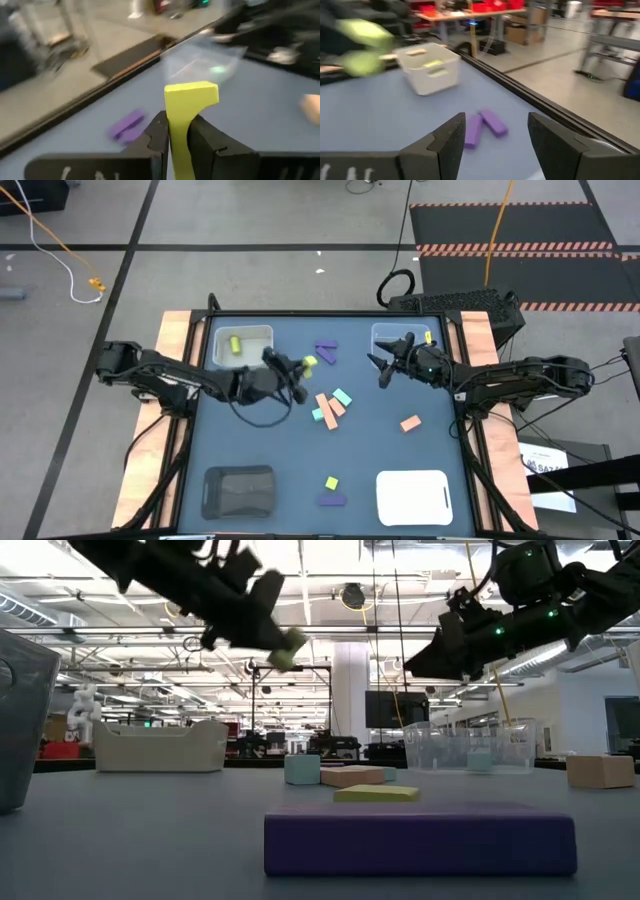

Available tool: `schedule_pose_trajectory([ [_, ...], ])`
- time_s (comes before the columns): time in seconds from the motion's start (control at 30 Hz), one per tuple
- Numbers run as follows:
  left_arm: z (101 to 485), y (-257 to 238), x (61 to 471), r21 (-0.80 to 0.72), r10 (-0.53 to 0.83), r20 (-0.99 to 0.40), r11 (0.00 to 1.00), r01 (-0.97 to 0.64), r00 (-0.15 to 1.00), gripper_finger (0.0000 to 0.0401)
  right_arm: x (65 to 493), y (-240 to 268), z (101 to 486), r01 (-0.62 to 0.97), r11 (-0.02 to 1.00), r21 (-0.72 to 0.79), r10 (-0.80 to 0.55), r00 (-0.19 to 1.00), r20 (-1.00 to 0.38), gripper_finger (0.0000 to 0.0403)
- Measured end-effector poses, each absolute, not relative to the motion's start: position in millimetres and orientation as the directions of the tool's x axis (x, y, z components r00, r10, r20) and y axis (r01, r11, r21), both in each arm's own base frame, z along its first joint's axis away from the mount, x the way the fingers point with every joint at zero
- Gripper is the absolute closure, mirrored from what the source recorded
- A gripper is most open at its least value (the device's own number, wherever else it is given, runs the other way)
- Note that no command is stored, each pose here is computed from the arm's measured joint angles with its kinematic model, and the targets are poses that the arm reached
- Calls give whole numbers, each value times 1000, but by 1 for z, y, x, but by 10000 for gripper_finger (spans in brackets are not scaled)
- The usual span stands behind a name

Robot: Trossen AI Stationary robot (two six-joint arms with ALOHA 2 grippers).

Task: Sort & place blocks by color
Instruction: Put the green block into the gray bin

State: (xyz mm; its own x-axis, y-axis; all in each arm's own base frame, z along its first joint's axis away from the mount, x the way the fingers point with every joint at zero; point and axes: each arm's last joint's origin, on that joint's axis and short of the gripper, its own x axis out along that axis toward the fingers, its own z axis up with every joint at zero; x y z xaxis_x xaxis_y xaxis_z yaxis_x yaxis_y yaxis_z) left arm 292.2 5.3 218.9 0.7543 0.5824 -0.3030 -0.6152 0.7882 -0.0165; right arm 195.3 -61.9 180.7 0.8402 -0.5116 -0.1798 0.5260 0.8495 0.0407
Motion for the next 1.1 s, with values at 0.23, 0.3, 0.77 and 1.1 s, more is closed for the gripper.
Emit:
schedule_pose_trajectory([
  [0.23,217,57,252,-4,703,-509,575,-818,497,352,199,-58,189,385,920,80,-377,921,-98,197],
  [0.3,212,71,240,8,721,-563,494,-869,404,352,200,-56,191,350,933,84,-342,935,-91,197],
  [0.77,194,109,202,128,677,-731,264,-956,89,335,227,-29,222,146,989,8,-142,971,-190,197],
  [1.1,193,114,198,100,673,-737,200,-975,63,280,231,-8,214,58,998,3,-55,957,-285,193],
])
